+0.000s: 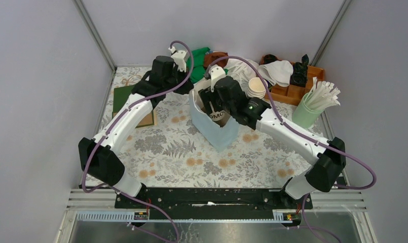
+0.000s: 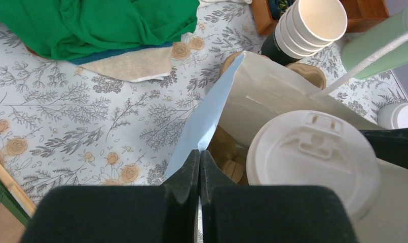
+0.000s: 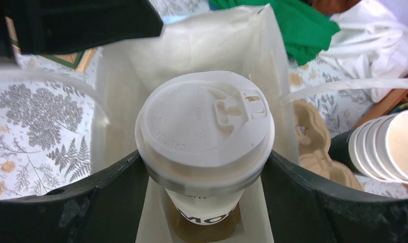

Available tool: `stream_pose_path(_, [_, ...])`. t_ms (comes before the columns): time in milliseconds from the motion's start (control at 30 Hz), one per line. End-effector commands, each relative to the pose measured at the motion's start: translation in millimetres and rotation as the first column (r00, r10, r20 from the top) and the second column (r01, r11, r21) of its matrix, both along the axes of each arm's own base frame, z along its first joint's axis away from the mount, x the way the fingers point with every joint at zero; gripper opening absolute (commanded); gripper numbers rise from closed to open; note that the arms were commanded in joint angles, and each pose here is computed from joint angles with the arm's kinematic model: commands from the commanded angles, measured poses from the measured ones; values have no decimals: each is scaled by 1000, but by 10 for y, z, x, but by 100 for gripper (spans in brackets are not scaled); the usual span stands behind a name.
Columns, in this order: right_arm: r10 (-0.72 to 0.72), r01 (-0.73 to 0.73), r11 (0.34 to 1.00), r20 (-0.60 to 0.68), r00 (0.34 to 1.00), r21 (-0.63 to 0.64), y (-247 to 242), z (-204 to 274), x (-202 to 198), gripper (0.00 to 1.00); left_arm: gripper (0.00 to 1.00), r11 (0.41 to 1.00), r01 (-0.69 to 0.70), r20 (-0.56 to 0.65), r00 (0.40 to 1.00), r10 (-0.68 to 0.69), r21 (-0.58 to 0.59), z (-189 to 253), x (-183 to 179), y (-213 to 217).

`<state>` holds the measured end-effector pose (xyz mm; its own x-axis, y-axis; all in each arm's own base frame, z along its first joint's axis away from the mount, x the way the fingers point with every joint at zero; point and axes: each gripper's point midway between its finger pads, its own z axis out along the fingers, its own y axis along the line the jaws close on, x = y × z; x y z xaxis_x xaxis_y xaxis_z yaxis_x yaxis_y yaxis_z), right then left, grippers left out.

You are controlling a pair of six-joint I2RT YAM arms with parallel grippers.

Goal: Pack the takeout coffee

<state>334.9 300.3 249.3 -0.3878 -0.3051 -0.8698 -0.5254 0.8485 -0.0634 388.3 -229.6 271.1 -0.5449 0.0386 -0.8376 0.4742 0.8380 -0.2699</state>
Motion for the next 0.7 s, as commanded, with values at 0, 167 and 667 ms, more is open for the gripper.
stream_pose_path(0, [6,-15,997,130,991,70,23,615,112,70,1,997,-79,24,997,79,-3,223,125,107])
stream_pose_path(167, [-7,-17,993,206,978,114,-22,955,111,69,30,992,-119,33,992,121,-41,376,160,148])
stream_pose_path(667, [-56,-1,986,337,940,166,-342,1508,-46,68,93,975,-58,166,982,95,-216,1488,-212,192])
